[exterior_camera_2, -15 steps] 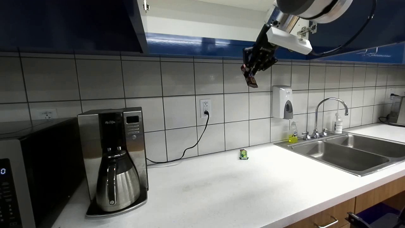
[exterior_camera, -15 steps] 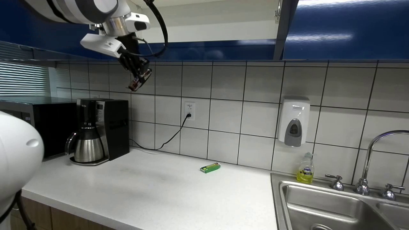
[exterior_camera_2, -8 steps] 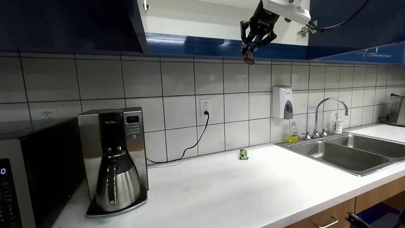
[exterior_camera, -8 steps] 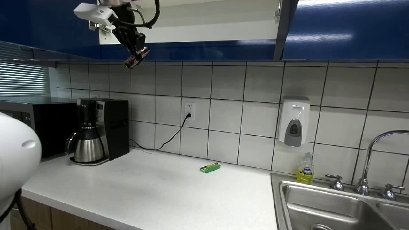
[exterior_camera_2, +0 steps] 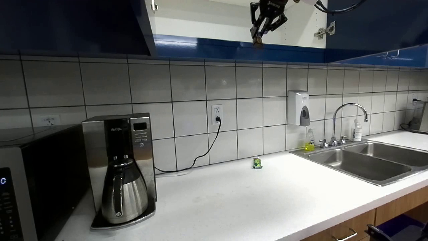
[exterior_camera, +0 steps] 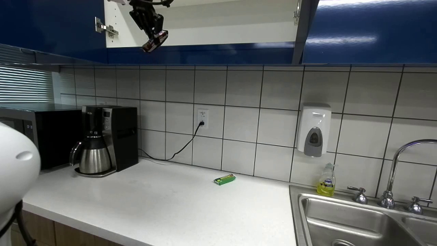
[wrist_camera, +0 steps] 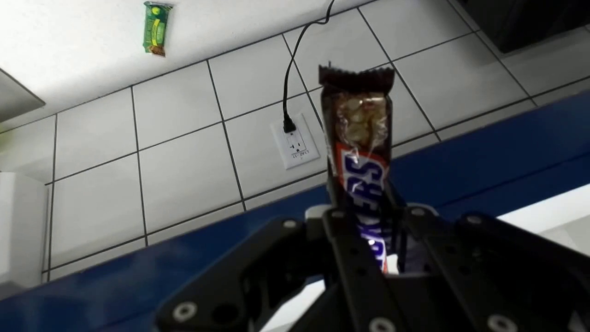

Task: Pick the candy bar and put it into the cupboard

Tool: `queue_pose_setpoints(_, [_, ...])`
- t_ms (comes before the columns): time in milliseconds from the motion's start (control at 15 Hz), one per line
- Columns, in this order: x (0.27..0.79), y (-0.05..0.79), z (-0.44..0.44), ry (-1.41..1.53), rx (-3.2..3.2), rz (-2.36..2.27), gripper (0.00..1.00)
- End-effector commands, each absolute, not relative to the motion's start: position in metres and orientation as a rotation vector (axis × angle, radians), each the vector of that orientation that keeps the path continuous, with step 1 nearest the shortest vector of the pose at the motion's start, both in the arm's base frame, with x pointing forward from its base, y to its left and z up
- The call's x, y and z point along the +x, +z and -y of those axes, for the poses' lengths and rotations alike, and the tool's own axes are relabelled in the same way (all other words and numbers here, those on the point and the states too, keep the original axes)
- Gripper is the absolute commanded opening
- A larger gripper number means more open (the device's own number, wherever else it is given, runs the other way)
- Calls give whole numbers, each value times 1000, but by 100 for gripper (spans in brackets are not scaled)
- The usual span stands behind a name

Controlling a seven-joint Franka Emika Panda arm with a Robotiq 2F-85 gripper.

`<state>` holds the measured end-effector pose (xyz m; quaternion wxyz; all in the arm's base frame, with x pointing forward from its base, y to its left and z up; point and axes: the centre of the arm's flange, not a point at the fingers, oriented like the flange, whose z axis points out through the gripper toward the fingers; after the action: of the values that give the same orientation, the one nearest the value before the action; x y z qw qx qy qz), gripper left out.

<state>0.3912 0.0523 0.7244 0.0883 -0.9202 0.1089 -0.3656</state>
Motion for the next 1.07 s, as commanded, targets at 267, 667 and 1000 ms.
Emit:
queue_pose_setpoints(267, [444, 789, -49, -1082, -2723, -425, 5])
queue_pose_setpoints(667, [479, 817, -47, -1103, -2681, -467, 5])
queue_pose_setpoints(1000, [521, 826, -47, -1120, -2651, -504, 5])
